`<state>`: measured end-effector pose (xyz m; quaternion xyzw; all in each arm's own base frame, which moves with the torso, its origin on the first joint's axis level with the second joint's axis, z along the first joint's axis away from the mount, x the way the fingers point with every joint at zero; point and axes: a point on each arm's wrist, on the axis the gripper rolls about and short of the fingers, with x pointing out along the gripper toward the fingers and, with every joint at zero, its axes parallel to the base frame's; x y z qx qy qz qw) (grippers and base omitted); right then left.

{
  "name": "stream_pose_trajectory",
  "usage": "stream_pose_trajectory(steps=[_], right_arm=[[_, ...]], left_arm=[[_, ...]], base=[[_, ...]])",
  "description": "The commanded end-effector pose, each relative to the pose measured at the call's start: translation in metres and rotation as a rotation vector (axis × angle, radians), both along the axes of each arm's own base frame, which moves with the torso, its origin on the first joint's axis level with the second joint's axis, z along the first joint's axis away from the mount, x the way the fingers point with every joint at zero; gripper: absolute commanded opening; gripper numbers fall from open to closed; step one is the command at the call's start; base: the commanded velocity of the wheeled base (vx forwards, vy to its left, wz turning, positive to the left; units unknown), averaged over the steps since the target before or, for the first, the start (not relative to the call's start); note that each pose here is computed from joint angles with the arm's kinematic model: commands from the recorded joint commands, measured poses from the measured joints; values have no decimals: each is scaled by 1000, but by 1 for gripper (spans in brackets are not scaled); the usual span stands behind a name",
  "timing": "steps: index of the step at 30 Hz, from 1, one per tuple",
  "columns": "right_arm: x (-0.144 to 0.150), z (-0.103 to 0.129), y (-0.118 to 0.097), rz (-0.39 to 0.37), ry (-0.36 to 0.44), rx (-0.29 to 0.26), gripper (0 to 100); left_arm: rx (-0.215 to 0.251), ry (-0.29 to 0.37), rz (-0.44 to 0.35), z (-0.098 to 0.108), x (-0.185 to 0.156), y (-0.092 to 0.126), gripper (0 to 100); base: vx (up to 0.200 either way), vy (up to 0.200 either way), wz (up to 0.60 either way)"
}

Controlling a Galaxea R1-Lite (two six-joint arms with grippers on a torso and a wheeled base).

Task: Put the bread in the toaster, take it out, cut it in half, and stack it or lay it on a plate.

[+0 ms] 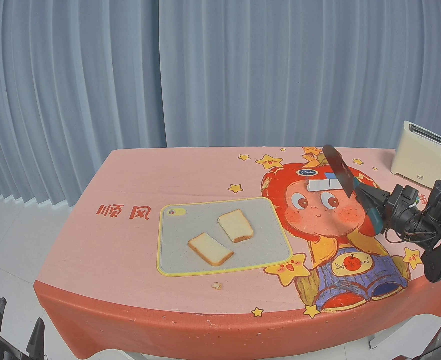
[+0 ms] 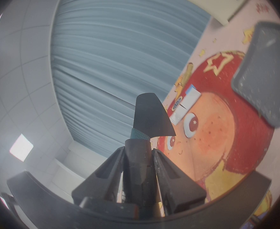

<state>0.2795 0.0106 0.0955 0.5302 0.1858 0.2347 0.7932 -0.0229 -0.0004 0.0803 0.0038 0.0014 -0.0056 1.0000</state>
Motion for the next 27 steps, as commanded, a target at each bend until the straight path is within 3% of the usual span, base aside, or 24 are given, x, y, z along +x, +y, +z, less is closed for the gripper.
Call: stream_pose_trajectory(steps=[1, 27], right_arm=[[4, -23, 2, 6, 98, 24, 0], [9, -17, -2, -10, 70, 33, 0]], left_arm=[[0, 2, 1, -5, 0, 0, 100], [0, 2, 1, -5, 0, 0, 100]], base=[[0, 0, 0], [0, 0, 0]])
